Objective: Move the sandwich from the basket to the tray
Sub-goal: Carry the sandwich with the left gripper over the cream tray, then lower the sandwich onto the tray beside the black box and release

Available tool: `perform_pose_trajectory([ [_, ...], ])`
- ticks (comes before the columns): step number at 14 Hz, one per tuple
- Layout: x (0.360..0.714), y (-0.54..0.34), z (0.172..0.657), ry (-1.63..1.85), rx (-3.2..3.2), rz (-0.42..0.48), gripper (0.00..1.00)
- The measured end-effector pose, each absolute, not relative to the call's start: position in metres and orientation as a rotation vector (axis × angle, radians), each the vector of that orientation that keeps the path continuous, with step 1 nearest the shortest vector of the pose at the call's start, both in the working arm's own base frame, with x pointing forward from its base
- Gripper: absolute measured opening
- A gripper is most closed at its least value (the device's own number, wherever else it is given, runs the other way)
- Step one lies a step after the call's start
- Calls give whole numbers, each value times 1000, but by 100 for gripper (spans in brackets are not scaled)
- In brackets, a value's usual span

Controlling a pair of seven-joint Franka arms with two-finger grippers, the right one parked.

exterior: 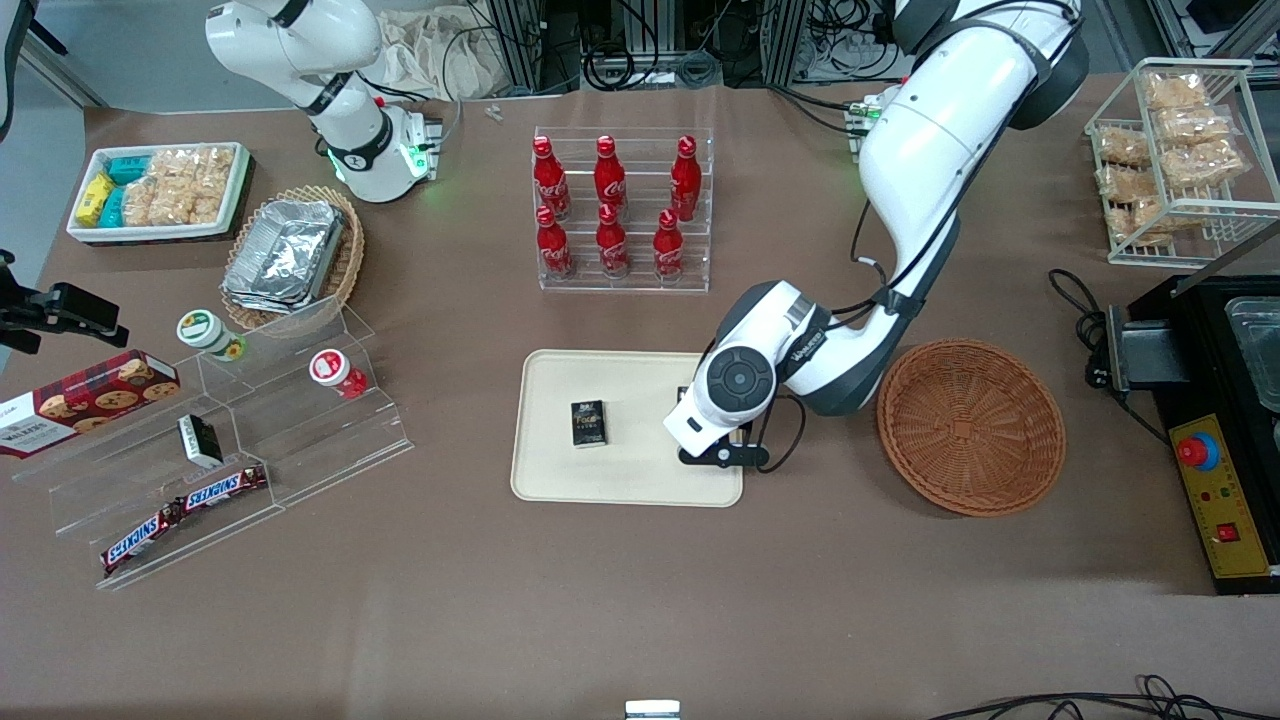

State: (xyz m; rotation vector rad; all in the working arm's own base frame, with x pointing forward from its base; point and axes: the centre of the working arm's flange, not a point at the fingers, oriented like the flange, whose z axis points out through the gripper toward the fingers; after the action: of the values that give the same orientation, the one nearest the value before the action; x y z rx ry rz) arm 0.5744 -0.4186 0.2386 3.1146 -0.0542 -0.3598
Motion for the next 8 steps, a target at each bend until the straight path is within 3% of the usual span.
perform_pose_trajectory([
  [2,575,-422,238,-55,3107,-343,29],
  [8,589,-419,255,-19,3091,-275,88],
])
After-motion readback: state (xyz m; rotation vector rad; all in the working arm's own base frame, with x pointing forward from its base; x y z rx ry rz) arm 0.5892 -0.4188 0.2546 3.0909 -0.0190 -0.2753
